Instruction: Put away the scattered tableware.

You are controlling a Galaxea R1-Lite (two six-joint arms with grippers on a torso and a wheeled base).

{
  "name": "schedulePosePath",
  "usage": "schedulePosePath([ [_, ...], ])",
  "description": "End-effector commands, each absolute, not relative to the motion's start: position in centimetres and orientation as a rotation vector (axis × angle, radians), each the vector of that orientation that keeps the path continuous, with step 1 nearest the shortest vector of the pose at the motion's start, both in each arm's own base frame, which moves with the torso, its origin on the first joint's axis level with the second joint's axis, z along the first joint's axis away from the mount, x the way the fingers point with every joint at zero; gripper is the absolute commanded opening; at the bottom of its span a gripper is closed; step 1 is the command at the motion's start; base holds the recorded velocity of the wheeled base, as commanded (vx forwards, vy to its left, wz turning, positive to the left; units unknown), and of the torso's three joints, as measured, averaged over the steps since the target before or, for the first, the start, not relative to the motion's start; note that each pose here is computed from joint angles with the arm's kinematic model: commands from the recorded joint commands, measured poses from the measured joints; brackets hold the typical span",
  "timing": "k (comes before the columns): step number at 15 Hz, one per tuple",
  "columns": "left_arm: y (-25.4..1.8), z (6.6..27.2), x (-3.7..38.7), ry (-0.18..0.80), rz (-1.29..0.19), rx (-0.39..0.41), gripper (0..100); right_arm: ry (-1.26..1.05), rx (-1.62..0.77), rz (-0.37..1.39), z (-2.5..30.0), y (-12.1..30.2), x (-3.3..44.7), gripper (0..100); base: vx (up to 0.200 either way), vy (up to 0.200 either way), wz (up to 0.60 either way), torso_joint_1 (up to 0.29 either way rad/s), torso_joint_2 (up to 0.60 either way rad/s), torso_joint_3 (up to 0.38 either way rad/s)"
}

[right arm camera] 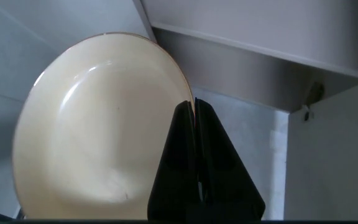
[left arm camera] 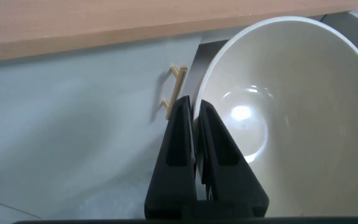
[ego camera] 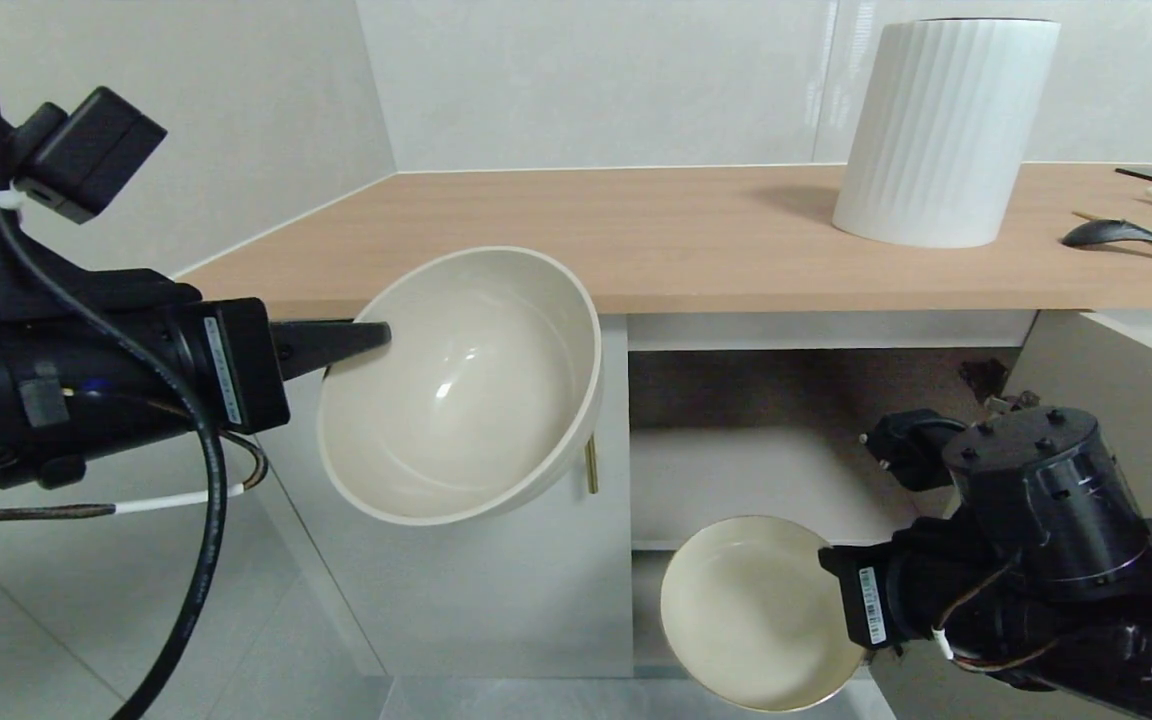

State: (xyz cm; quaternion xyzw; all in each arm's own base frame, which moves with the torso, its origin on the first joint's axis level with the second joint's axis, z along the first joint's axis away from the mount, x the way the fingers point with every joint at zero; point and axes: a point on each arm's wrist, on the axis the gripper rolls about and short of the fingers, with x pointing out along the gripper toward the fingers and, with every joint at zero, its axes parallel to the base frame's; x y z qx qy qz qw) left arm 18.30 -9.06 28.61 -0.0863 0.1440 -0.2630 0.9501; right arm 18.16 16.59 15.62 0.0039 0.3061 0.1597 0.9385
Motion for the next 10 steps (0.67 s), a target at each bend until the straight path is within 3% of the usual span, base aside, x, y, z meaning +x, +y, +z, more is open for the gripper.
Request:
schedulePosePath([
  [1, -9.1, 28.6, 18.3, 0.293, -0.537, -0.176, 0, 0.672, 0.005, 0.322, 13.8, 17.5, 19.1, 0, 0.000, 0.000, 0.00, 0.000, 0.00, 0.000],
  [7, -9.8, 27.7, 18.3, 0.332, -0.564, -0.163, 0, 0.660, 0.058, 0.292, 5.1, 21.7, 24.3, 0, 0.000, 0.000, 0.00, 0.000, 0.00, 0.000],
  [10, -9.8, 27.7, 18.3, 0.332, -0.564, -0.163, 0, 0.591, 0.171, 0.210, 4.5, 20.7, 27.7, 0, 0.000, 0.000, 0.00, 0.000, 0.00, 0.000],
])
